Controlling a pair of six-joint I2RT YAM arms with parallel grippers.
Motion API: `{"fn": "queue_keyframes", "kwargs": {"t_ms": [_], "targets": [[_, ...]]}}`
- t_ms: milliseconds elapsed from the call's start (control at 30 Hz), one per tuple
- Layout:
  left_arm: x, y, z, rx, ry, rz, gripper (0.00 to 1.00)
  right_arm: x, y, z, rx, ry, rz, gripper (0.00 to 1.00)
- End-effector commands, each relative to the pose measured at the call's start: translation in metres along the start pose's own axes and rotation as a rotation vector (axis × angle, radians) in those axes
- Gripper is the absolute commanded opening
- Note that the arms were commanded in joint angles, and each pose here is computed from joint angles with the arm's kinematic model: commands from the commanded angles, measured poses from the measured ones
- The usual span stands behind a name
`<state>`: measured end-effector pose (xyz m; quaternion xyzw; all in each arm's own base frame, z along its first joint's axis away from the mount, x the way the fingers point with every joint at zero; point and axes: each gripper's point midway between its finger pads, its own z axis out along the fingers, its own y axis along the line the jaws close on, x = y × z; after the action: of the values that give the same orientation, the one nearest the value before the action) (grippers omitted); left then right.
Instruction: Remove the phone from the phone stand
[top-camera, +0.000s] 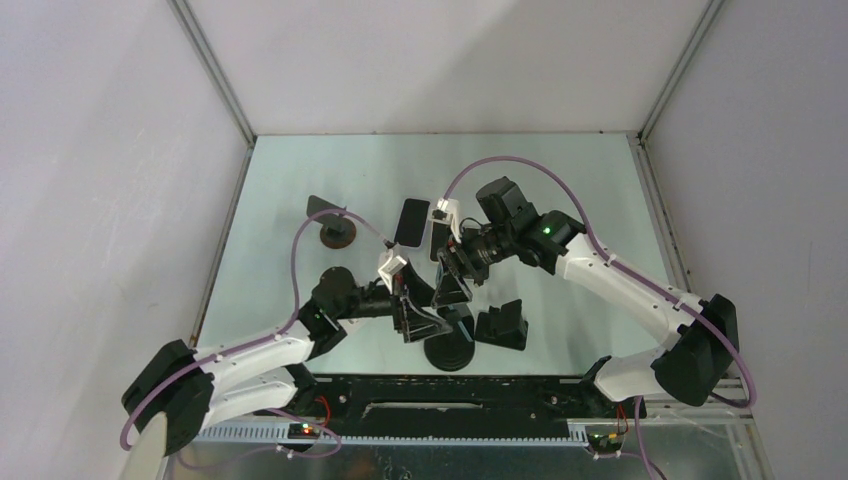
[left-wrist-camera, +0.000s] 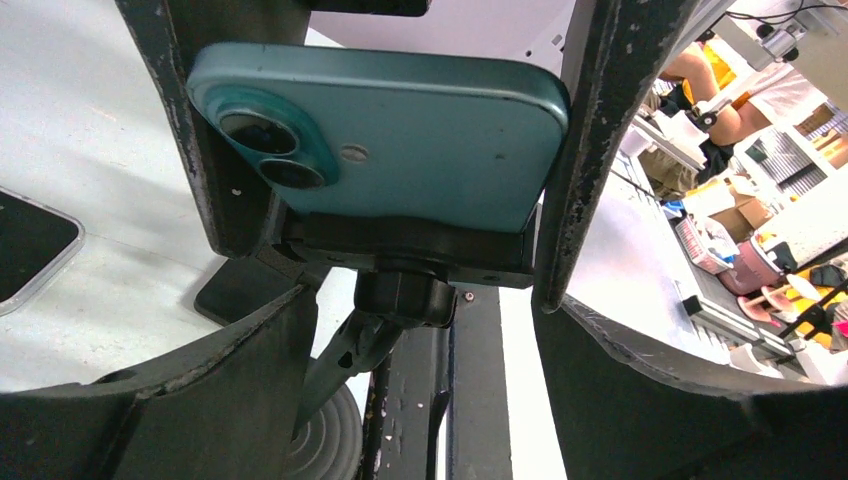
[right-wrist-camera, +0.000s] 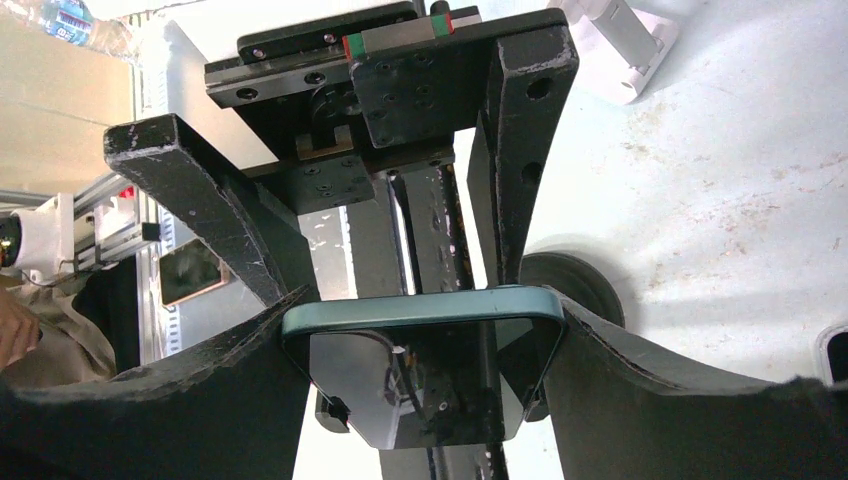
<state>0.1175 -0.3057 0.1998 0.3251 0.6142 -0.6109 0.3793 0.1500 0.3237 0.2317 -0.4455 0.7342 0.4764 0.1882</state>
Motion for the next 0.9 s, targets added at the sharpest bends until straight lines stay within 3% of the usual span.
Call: {"fn": "queue_keyframes", "kwargs": {"t_ms": [0, 300, 533, 667, 767, 867], "targets": [[-0.013, -0.004, 0.006, 0.007, -0.018, 0.036, 0.83, -0.017, 0.016, -0.007, -0.028, -0.060, -0.050, 0.00], [-0.022, -0.011, 0.007, 0.042, -0.051, 0.043, 0.74, -0.013, 0.016, -0.005, -0.031, -0.044, -0.044, 0.00], [-0.030, -0.019, 0.007, 0.069, -0.076, 0.059, 0.57, -0.012, 0.017, -0.005, -0.030, -0.040, -0.047, 0.00], [-0.029, -0.024, 0.007, 0.104, -0.076, 0.058, 0.37, -0.010, 0.015, -0.005, -0.010, -0.034, -0.059, 0.00], [-0.029, -0.031, 0.006, 0.144, -0.077, 0.062, 0.15, -0.004, 0.018, 0.000, -0.001, -0.020, -0.106, 0.00], [-0.030, -0.035, 0.006, 0.167, -0.079, 0.062, 0.06, -0.003, 0.019, 0.003, 0.009, -0.028, -0.185, 0.00]]}}
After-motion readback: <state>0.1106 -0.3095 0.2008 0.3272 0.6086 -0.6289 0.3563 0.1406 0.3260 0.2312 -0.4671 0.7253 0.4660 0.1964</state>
